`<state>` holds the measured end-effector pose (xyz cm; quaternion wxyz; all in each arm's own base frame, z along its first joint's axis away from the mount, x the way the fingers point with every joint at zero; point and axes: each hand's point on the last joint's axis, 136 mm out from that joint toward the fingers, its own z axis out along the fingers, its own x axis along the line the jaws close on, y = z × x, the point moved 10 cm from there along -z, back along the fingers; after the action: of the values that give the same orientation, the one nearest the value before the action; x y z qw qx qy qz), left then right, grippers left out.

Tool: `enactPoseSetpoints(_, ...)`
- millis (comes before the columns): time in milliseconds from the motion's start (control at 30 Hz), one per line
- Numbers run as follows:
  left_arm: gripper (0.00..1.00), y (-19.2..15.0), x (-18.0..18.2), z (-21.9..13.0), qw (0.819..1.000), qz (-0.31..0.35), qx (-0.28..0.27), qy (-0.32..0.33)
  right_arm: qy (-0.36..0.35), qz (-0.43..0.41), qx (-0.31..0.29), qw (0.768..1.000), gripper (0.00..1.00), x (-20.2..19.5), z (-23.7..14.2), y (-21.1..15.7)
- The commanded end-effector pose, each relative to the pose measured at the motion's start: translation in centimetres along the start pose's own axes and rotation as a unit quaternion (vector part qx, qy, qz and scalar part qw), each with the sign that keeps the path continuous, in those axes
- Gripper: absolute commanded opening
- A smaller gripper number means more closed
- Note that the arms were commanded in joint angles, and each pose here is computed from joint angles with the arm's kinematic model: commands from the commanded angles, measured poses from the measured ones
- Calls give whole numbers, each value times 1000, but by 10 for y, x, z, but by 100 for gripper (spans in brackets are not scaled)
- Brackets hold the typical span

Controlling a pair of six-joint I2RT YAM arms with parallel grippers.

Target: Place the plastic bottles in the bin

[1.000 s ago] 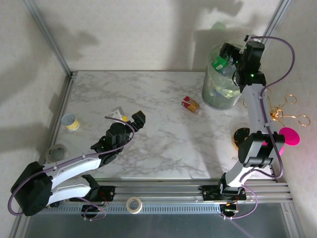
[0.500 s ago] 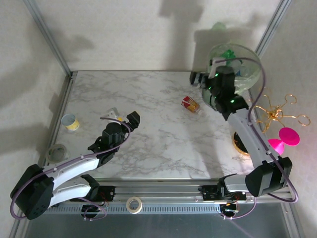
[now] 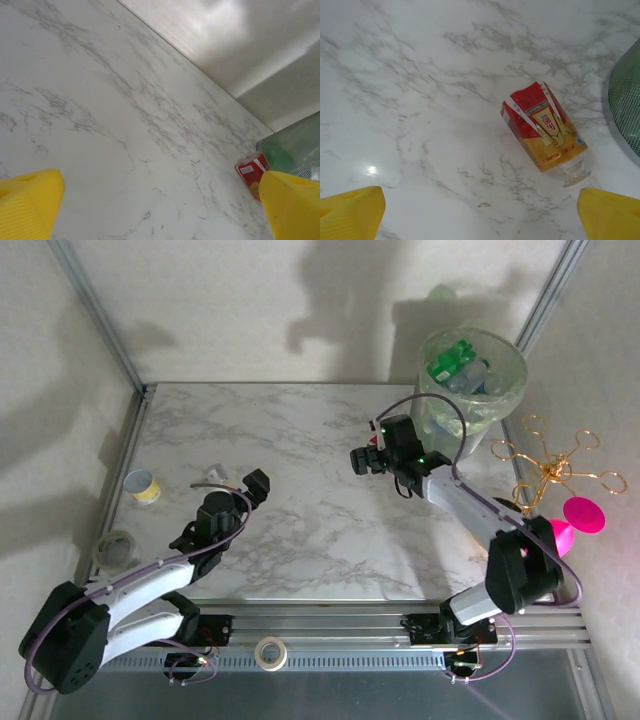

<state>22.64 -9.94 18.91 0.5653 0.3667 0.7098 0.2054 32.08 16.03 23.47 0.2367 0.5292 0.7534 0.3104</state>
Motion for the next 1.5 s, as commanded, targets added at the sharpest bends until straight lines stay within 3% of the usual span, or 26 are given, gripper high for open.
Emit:
enactPoseSetpoints(0, 100, 2, 7, -5, 1000, -15, 2, -2, -53, -60, 27, 996, 99, -4, 17, 13)
enactPoseSetpoints(467, 100, 7, 18, -15, 1000, -22, -11, 7, -125, -171, 186, 959, 99, -9, 124, 17)
enactPoseSetpoints(1033, 100, 10, 13, -13, 1000, -24, -7, -1, -63, -125, 239, 961, 94, -24, 142, -21)
enactPoseSetpoints(1167, 100, 10, 13, -15, 1000, -25, -8, -1, -54, -119, 240, 962, 88, -23, 141, -24)
enactPoseSetpoints(1467, 99, 12, 14, -19, 999, -30, -12, -3, -35, -106, 239, 965, 53, -20, 135, -24)
